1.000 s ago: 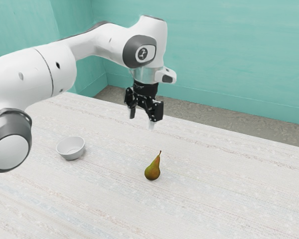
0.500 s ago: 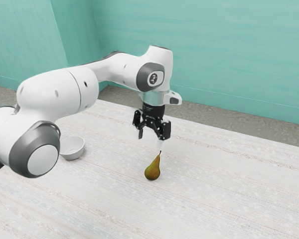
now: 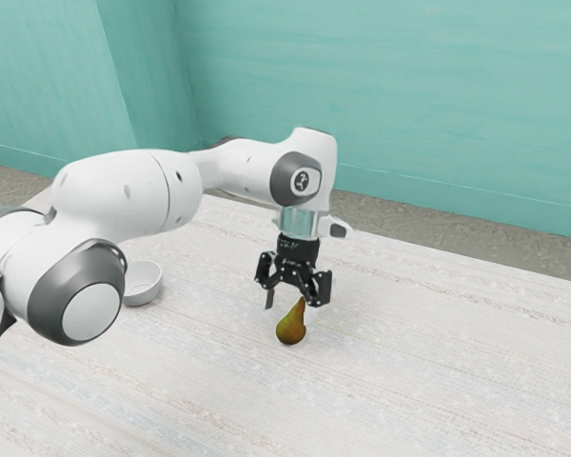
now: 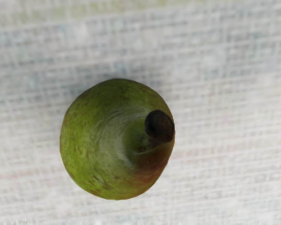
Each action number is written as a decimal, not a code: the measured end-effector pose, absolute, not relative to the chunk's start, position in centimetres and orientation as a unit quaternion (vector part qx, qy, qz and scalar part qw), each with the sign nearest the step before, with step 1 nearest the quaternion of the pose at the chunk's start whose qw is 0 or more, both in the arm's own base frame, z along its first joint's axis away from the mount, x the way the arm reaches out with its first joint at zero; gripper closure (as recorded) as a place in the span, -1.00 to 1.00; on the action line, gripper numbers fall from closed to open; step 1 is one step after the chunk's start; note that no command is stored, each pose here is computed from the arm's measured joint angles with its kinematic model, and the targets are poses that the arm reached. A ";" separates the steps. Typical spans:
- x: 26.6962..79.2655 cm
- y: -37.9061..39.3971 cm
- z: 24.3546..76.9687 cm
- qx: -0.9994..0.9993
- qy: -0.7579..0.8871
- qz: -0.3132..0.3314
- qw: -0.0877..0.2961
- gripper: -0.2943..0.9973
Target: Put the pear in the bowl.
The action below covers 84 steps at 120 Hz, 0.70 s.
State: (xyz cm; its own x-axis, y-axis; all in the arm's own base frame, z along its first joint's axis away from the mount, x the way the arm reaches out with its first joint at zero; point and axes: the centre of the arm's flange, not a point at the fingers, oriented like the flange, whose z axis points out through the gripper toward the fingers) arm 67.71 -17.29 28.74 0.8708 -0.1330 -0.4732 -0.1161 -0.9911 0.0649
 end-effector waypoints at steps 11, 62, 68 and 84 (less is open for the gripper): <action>67.6 -16.7 28.8 0.965 -0.064 -0.255 -0.006 -0.54; 68.4 -17.3 28.1 0.971 -0.070 -0.230 -0.006 -0.54; 67.4 -17.0 27.6 0.971 -0.068 -0.229 -0.006 -0.54; 64.2 -16.7 28.0 0.982 -0.077 -0.174 -0.014 -0.54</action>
State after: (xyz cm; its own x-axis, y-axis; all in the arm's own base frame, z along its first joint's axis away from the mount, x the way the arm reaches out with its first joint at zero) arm 64.20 -16.72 27.98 0.9277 -0.1465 -0.3435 -0.1564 -0.9877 -0.0009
